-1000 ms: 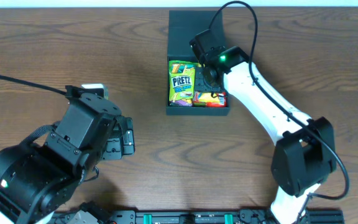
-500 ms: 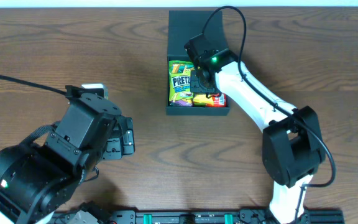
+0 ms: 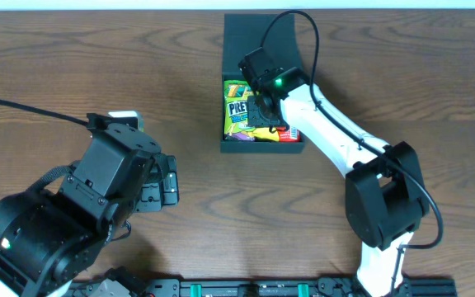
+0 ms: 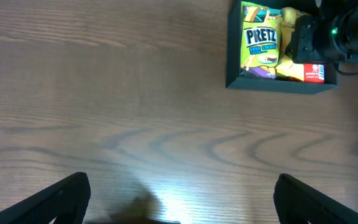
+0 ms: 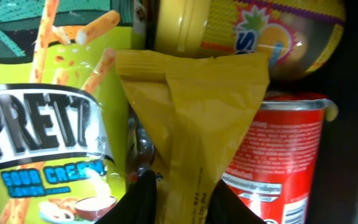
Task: Pack container
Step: 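Push the candy bag down between Pretz box and red can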
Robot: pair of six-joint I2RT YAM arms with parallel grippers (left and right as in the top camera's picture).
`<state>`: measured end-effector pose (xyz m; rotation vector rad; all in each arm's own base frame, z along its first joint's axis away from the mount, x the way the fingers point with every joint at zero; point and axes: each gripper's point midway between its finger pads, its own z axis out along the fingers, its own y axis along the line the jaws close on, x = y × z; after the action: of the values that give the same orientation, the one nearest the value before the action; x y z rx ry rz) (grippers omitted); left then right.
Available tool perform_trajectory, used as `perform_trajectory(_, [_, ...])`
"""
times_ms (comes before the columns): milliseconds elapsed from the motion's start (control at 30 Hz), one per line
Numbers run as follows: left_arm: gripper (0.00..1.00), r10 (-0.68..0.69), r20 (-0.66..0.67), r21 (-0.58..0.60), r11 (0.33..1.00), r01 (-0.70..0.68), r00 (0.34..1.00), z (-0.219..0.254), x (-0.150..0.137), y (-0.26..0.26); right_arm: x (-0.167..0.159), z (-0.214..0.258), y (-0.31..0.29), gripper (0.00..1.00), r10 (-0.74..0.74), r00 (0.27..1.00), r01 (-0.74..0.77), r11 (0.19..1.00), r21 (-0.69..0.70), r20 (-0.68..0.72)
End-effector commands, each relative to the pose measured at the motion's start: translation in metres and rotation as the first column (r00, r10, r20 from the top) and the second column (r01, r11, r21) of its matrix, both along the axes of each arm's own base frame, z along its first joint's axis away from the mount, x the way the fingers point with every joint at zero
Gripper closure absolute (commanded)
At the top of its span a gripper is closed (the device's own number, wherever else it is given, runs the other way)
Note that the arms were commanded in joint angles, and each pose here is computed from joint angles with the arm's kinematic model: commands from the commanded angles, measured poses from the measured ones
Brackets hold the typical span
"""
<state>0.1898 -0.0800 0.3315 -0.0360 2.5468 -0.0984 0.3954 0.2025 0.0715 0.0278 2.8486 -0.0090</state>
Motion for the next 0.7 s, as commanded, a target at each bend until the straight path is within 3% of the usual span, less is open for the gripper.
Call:
perform_trajectory(0, [0.05,-0.009,0.007,-0.002,1.0,0.009,1.0,0.003,0.0,0.0,0.002,0.001,-0.01,0.71,0.007,1.0,-0.005,0.997,-0.073,0.027])
perform_trajectory(133, [0.05,-0.009,0.007,-0.002,1.0,0.009,1.0,0.003,0.0,0.0,-0.001,0.015,-0.011,0.64,0.008,0.999,-0.006,0.998,-0.059,0.037])
perform_trajectory(300, [0.05,-0.009,0.007,-0.002,1.0,0.009,1.0,0.003,0.0,0.0,-0.012,0.038,-0.01,0.66,0.017,0.999,-0.016,1.0,-0.022,0.045])
perform_trajectory(400, [0.05,-0.009,0.007,-0.002,1.0,0.009,1.0,0.003,0.0,0.0,-0.015,0.049,-0.01,0.76,0.021,0.998,-0.021,1.0,-0.013,0.059])
perform_trajectory(500, [0.05,-0.009,0.007,-0.002,1.0,0.009,1.0,0.003,0.0,0.0,-0.015,0.051,-0.009,0.77,0.022,0.998,-0.021,1.0,-0.01,0.062])
perform_trajectory(667, [0.05,-0.009,0.007,-0.002,1.0,0.009,1.0,0.003,0.0,0.0,-0.016,0.05,-0.012,0.87,0.019,0.998,-0.018,1.0,-0.017,0.056])
